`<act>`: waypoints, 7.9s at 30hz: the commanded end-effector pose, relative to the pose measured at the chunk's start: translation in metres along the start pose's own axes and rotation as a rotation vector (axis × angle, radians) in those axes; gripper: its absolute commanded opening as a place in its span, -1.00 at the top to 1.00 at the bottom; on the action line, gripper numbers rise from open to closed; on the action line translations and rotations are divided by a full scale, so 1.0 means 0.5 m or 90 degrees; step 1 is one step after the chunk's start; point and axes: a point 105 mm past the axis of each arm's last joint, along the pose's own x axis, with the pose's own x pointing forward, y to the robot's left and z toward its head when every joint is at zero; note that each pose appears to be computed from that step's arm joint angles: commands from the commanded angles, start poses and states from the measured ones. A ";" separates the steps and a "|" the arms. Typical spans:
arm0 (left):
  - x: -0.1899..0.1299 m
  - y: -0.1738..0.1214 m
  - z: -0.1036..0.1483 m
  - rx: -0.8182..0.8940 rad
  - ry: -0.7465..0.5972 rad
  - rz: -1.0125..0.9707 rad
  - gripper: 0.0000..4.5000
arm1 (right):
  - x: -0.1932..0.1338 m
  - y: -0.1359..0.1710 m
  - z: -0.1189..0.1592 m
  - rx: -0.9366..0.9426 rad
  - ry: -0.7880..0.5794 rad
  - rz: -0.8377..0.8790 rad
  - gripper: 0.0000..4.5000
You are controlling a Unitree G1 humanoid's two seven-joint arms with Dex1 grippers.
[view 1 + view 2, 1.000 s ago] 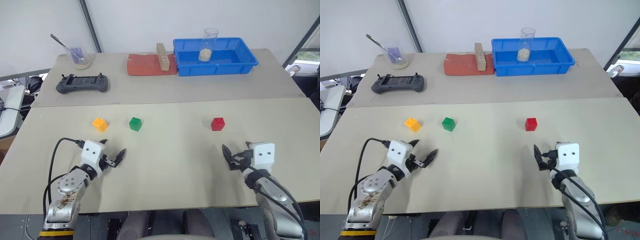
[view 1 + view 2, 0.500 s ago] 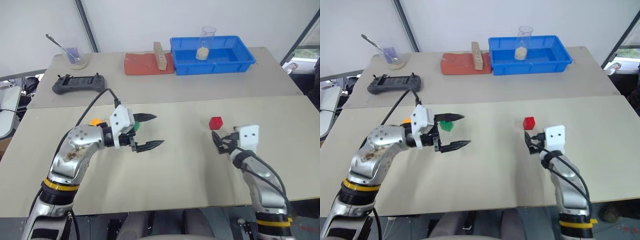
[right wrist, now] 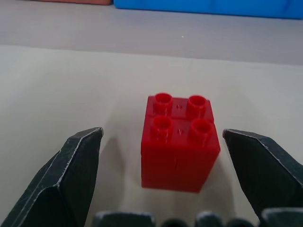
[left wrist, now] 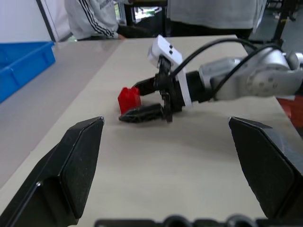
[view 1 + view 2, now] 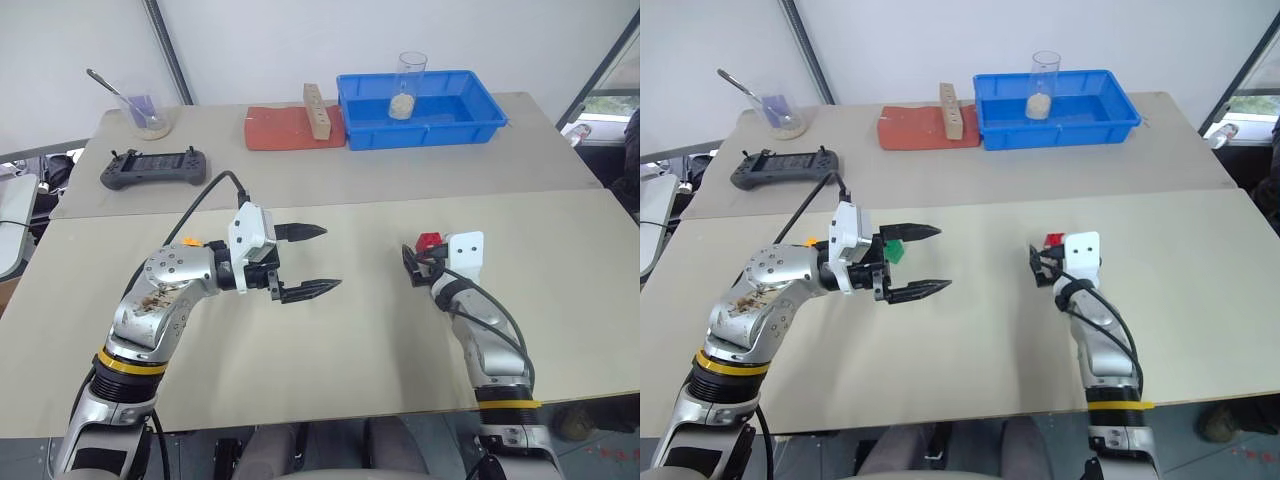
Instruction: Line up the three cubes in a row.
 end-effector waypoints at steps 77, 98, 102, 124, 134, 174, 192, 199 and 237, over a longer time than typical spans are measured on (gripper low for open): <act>-0.145 0.040 -0.146 -0.062 0.022 0.523 -1.00 | -0.219 0.156 0.266 -0.110 -0.093 0.746 -1.00; -0.098 0.119 -0.247 -0.097 0.065 0.527 -1.00 | -0.235 0.194 0.289 -0.110 -0.098 0.727 -1.00; -0.100 0.125 -0.246 -0.089 0.062 0.534 -0.40 | -0.233 0.194 0.292 -0.109 -0.100 0.722 -1.00; 0.004 -0.110 -0.185 -0.033 0.074 -0.083 0.44 | -0.277 0.070 0.189 -0.239 0.063 0.746 -1.00; 0.077 -0.107 -0.212 -0.021 0.071 -0.079 0.44 | -0.286 0.048 0.167 -0.245 0.079 0.728 -1.00; -0.268 0.003 -0.176 -0.069 0.134 0.433 -0.97 | -0.220 0.129 0.283 -0.160 -0.055 0.754 -1.00; -0.358 0.146 -0.212 -0.108 0.150 0.517 -0.97 | -0.207 0.189 0.354 -0.142 -0.102 0.823 -1.00; -0.343 0.198 -0.240 -0.095 0.174 0.519 -0.97 | -0.217 0.184 0.356 -0.146 -0.097 0.806 -1.00; -0.016 -0.064 -0.231 0.048 0.135 -0.126 0.39 | -0.240 0.128 0.271 -0.214 -0.013 0.750 -1.00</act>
